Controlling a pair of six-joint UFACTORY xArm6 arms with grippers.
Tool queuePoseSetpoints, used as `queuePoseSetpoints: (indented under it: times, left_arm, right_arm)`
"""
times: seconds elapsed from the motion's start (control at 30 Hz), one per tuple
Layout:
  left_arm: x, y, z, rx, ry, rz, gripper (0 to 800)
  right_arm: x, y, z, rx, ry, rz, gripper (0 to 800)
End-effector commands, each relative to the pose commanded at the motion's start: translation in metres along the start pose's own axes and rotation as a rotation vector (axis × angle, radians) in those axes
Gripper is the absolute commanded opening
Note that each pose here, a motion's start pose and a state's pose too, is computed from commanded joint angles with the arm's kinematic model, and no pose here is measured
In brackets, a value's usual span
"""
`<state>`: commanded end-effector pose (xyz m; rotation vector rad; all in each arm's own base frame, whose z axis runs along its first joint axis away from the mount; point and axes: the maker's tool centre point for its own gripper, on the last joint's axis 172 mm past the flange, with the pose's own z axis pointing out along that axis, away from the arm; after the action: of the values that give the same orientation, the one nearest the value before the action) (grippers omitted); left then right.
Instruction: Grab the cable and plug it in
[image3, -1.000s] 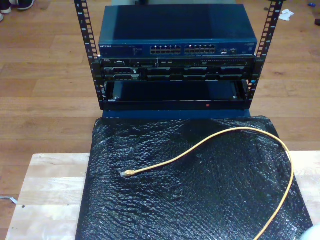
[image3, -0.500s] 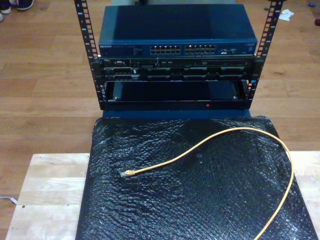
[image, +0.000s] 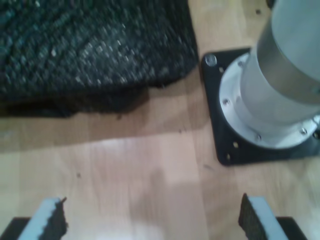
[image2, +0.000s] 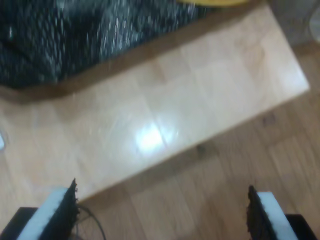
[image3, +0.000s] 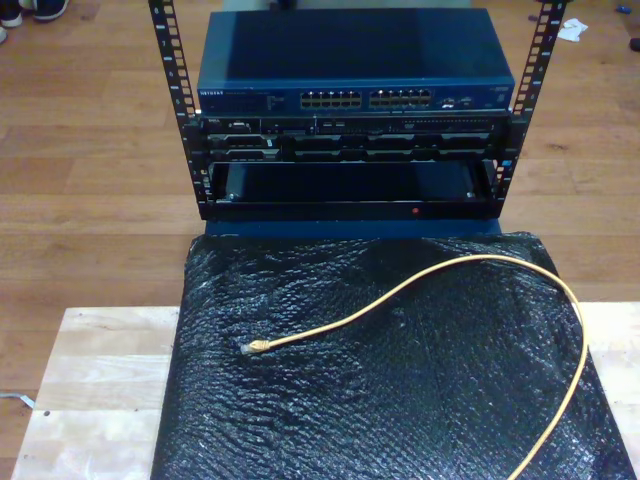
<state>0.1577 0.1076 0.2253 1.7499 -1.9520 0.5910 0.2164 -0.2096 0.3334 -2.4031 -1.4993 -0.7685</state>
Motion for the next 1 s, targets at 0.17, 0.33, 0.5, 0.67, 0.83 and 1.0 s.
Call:
queuePoseSetpoints:
  times: [0.17, 0.33, 0.5, 0.67, 0.83, 1.0]
  left_arm:
    - [0.012, -0.010, 0.001, 0.032, 0.038, -0.010, 800]
    - [0.019, -0.019, 0.001, 0.061, 0.066, -0.034, 800]
    - [0.030, -0.032, 0.004, 0.069, 0.085, -0.050, 800]
    - [0.039, -0.039, 0.010, 0.030, 0.086, -0.080, 800]
    - [0.044, -0.046, 0.012, 0.040, 0.098, -0.086, 800]
    - [0.050, -0.055, 0.011, 0.071, 0.121, -0.082, 800]
  right_arm:
    - [0.030, 0.007, -0.006, -0.006, 0.063, -0.002, 798]
    - [0.047, 0.011, -0.008, -0.011, 0.103, -0.009, 798]
    - [0.060, 0.015, -0.003, 0.009, 0.108, -0.022, 798]
    - [0.072, 0.020, 0.000, 0.012, 0.124, -0.024, 798]
    - [0.087, 0.024, 0.005, 0.029, 0.133, -0.034, 798]
    - [0.108, 0.031, 0.008, 0.031, 0.157, -0.059, 797]
